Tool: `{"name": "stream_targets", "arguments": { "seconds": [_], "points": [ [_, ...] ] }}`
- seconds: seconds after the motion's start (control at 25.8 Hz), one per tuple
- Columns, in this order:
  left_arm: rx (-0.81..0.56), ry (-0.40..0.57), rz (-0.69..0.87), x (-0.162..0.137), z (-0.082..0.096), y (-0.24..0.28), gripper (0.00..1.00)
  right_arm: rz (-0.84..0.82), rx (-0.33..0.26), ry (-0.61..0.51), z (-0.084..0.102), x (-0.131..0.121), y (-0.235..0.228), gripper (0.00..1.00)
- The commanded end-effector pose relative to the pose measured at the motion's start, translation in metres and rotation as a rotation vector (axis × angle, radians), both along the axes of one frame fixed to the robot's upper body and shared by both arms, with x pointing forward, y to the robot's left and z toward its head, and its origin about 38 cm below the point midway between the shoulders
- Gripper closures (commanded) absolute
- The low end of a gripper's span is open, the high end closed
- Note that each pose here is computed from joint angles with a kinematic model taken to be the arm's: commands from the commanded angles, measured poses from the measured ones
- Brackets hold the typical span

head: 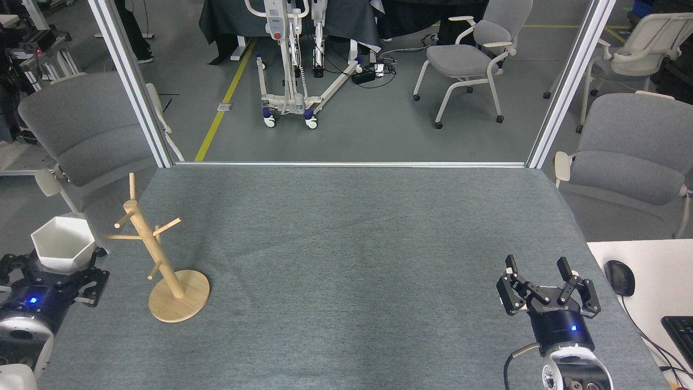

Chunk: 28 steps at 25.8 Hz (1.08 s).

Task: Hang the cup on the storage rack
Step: 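Carry the cup with the left gripper toward the wooden mug tree, then move the cup onto a peg of the wooden mug tree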

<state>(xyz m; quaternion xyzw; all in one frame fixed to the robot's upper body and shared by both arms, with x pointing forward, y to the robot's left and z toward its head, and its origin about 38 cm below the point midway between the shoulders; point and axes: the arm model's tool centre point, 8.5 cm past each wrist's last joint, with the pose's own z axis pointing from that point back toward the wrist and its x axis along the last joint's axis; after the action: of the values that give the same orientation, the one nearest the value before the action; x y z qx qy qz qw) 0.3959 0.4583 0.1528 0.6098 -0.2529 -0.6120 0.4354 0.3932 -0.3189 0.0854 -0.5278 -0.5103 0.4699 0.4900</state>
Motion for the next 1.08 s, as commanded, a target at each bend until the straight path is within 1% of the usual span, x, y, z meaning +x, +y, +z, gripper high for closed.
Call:
{"name": "stream_targets", "arguments": {
  "seconds": [0.0,0.12,0.31,0.46,0.58,0.7,0.85,0.93,1.05],
  "points": [
    [0.015,0.019,-0.012,0.002,-0.005,-0.006,1.00,0.002,-0.004,0.000,0.000,0.000,-0.001,0.00],
    [0.018,0.023,-0.017,0.003,-0.005,-0.007,1.00,0.000,0.000,0.003,-0.001,0.000,-0.001,0.00],
    [0.037,0.030,-0.034,0.004,-0.005,-0.012,1.00,-0.003,-0.012,0.007,0.000,0.000,-0.006,0.00],
    [0.055,0.040,-0.056,0.006,-0.007,-0.020,1.00,-0.007,0.000,0.045,-0.015,-0.001,-0.005,0.00],
    [0.068,0.040,-0.068,0.005,-0.006,-0.024,1.00,-0.002,-0.007,0.045,-0.014,-0.001,-0.007,0.00],
    [0.074,0.045,-0.079,0.003,-0.008,-0.028,1.00,-0.002,0.003,0.049,-0.017,-0.001,-0.003,0.00],
    [0.071,0.047,-0.077,0.003,-0.009,-0.028,1.00,0.009,-0.008,0.049,-0.015,0.000,-0.002,0.00],
    [0.068,0.050,-0.076,0.003,-0.011,-0.028,1.00,0.008,0.002,0.051,-0.017,0.001,0.001,0.00],
    [0.071,0.047,-0.080,0.002,-0.010,-0.029,1.00,0.012,0.004,0.041,-0.013,0.008,0.005,0.00]
  ]
}}
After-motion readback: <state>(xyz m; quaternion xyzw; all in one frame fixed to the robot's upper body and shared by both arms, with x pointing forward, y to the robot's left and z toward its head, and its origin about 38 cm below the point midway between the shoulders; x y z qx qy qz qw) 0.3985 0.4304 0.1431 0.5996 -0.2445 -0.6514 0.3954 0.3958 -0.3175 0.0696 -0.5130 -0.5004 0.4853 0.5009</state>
